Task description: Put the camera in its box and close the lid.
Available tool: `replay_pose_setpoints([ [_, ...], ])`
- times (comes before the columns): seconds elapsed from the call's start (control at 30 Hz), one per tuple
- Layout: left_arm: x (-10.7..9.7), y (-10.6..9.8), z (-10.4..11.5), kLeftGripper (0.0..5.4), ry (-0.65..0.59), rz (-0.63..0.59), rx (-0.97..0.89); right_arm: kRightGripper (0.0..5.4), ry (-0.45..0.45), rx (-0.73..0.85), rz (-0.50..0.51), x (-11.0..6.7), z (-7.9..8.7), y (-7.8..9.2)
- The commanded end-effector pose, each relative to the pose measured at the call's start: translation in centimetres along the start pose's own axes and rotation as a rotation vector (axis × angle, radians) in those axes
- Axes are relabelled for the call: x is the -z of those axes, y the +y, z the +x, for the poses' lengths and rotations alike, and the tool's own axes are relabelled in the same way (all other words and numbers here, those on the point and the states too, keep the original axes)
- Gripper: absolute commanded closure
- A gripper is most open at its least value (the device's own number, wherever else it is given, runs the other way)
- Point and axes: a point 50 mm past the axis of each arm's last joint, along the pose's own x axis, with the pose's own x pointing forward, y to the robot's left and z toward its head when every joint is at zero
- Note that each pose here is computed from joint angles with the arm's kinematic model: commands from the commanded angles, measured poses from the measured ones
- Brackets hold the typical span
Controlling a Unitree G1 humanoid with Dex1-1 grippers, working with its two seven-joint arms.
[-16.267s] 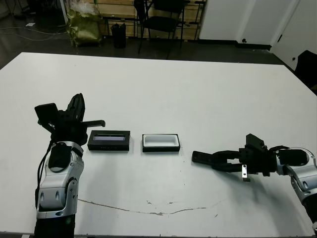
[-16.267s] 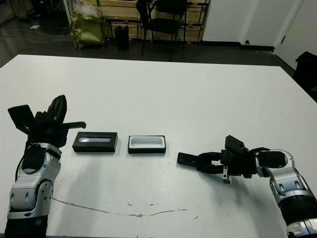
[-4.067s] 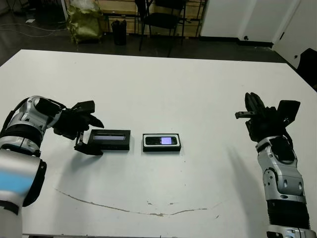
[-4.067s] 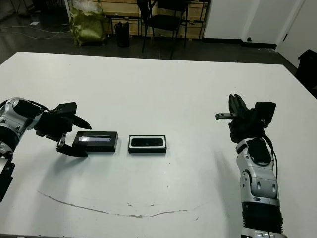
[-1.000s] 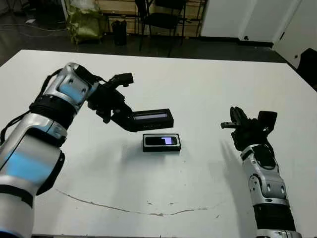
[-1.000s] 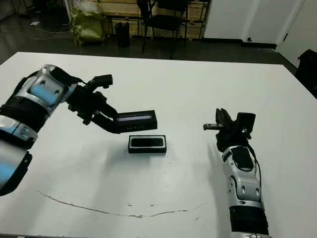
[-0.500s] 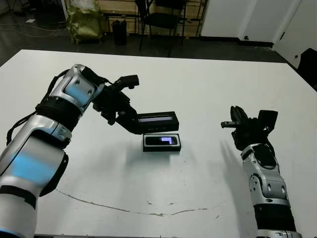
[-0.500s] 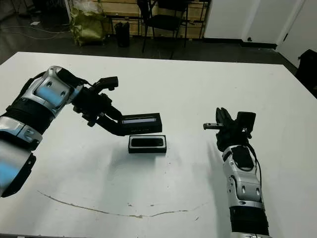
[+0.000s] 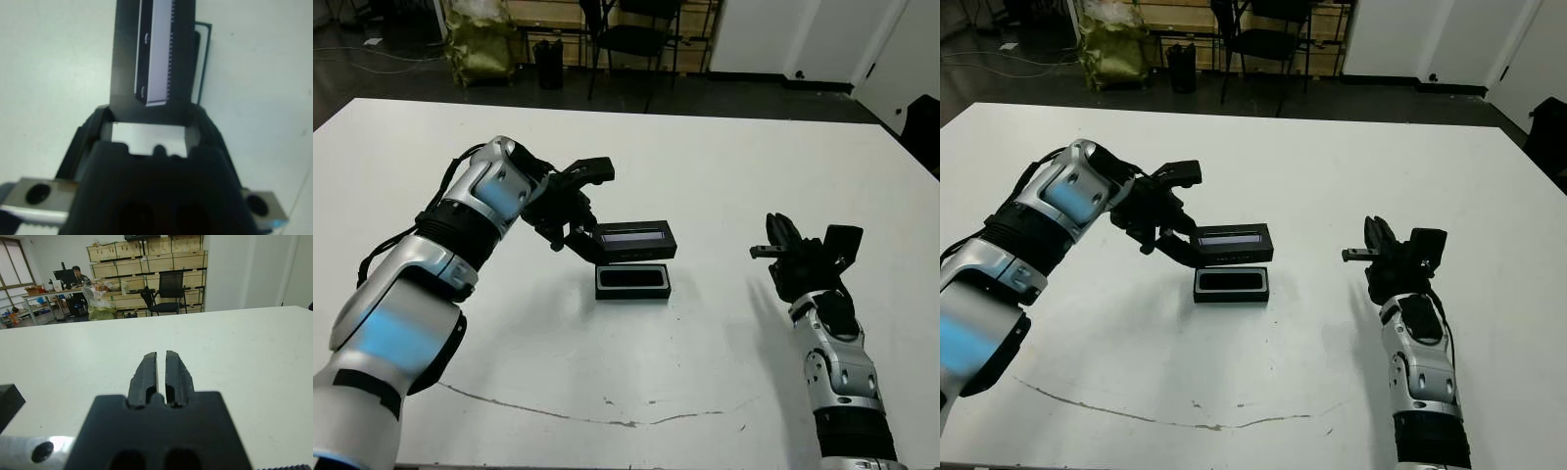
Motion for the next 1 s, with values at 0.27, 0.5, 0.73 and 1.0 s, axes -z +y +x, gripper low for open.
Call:
replay_pose_setpoints([
  [0.27,0.4,-0.3,0.5,3.03,0.032,0.092,0.023,5.40,0.026,0.011,0.004,0.5,-0.3,-0.2],
  [0.5,0.5,-0.6,0.7,3.03,0.034,0.123,0.034,5.40,0.029,0.014,0.004,0.6,-0.3,-0.1],
  [0.73,0.9,-0.9,1.3,3.03,0.059,0.095,0.051,5.40,0.033,0.019,-0.002,0.6,-0.4,-0.1],
  [1.0,1.8,-1.3,2.0,3.03,0.047,0.091,0.102,5.40,0.029,0.014,-0.006,0.6,-0.4,-0.1],
])
